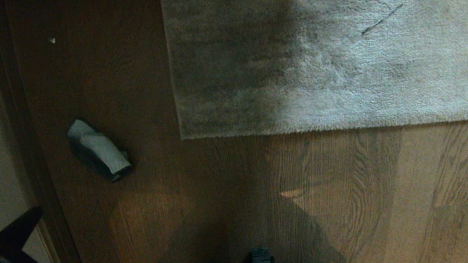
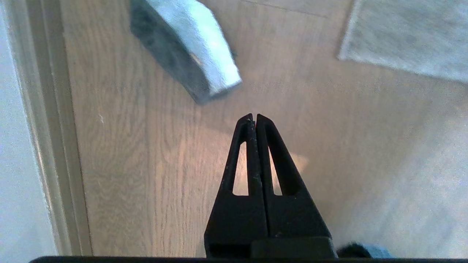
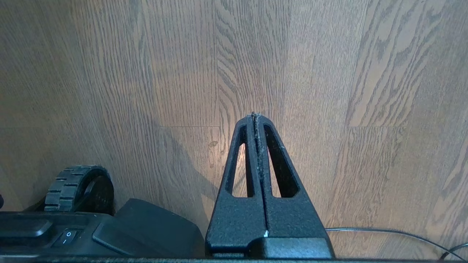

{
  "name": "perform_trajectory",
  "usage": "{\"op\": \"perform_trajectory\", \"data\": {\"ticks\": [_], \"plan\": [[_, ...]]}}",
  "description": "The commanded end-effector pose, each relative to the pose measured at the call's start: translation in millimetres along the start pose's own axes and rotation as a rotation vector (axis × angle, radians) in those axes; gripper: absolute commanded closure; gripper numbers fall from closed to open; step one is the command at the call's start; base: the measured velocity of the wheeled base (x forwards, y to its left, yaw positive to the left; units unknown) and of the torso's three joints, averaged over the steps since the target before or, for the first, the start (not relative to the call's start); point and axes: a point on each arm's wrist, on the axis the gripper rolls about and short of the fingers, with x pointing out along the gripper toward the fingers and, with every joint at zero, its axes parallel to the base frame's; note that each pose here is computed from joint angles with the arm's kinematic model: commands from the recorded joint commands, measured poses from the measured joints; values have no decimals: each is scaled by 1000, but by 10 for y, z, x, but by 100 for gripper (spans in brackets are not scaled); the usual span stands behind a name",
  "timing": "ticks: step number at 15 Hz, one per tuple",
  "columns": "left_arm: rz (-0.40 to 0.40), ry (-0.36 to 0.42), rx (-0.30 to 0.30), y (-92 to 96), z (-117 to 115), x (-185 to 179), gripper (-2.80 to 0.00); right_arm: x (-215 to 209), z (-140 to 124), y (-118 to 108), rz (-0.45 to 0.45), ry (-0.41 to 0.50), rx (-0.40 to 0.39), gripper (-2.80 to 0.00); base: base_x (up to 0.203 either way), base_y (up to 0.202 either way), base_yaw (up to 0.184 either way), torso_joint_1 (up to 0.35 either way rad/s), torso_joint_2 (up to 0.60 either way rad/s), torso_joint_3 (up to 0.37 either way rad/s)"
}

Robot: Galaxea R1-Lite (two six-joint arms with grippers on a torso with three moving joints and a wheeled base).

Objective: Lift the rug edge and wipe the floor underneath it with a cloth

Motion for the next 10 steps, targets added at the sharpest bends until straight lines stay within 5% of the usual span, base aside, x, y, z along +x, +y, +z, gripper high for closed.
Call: {"op": "perform_trajectory", "data": {"ticks": [1,10], "plan": [[-30,-73,16,-28,28,-210,0,1,1,0,0,0,0,0,0,0,0,0,0,0],[-95,-44,103,-12,-319,-742,0,1,2,0,0,0,0,0,0,0,0,0,0,0]]}}
